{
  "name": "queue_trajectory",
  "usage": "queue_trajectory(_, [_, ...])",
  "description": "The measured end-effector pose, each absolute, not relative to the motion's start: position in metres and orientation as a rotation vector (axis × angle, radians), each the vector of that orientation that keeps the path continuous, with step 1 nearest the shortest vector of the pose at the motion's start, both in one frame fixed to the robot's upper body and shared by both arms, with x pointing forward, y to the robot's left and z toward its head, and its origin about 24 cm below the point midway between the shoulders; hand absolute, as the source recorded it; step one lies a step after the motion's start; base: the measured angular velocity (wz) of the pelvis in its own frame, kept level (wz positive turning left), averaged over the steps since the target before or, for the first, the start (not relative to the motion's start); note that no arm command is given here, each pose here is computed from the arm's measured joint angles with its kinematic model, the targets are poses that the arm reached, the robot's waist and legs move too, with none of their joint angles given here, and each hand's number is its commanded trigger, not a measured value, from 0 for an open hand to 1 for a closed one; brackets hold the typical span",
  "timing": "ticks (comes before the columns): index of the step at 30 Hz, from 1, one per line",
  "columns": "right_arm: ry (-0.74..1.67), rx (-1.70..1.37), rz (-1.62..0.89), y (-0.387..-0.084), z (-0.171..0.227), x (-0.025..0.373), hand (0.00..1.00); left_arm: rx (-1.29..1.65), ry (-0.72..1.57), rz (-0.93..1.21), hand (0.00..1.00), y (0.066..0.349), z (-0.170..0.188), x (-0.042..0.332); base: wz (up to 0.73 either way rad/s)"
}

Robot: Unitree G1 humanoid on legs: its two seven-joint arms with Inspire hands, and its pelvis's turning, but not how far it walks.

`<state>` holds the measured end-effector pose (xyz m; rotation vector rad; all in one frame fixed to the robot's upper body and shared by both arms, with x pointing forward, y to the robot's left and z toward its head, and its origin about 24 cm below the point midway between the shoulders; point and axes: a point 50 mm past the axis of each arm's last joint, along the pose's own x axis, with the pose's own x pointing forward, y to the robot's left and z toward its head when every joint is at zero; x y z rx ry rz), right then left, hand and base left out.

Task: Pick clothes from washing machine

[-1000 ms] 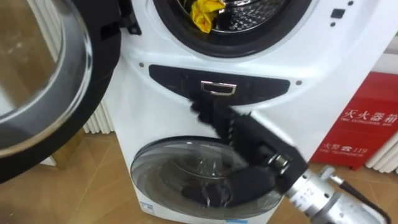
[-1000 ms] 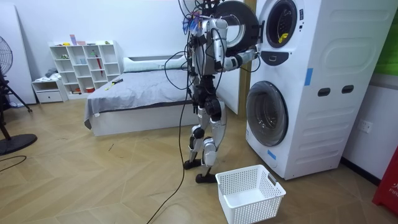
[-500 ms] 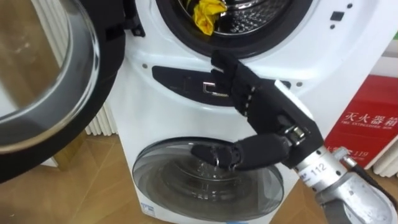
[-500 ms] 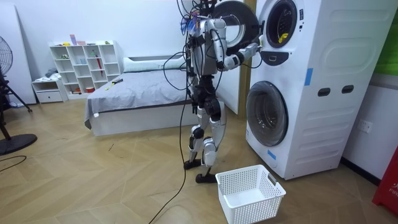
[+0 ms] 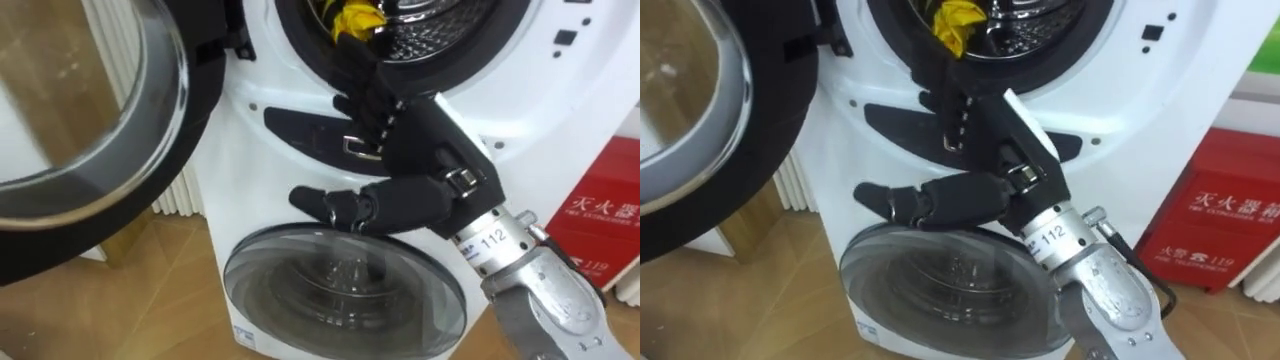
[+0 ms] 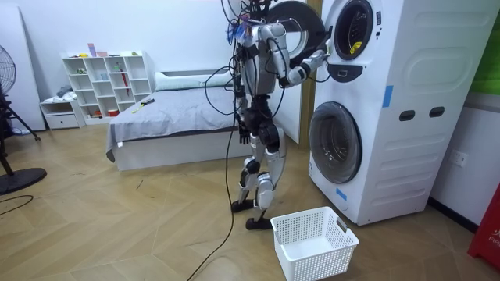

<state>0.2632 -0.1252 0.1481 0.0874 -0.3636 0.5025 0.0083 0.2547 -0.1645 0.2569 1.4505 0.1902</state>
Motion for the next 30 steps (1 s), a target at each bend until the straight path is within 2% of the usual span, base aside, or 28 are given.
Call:
queue_trajectory(3, [-0.357,0.092,0.467,-0.127,0.147,0.266,0.00,0.244,1.513,0.176,0.00,0.251,-0.166,-0.010,0.06])
queue_trajectory(11, [-0.379,0.112,0.371,-0.133,0.159,0.277,0.00,0.199,1.563,0.176,0.00,0.244,-0.166,-0.028,0.02])
queue_trajectory(19, [-0.468,0.063,0.325,-0.139,0.178,0.267,0.00,0.188,1.469,0.187,0.00,0.249,-0.166,0.005,-0.02])
queue_trajectory(27, [-0.487,-0.009,0.266,-0.146,0.175,0.258,0.00,0.261,1.298,0.215,0.00,0.262,-0.157,0.065,-0.09])
queue_trajectory(30, [-0.476,0.015,0.291,-0.144,0.173,0.253,0.00,0.252,1.299,0.215,0.00,0.260,-0.159,0.060,0.21])
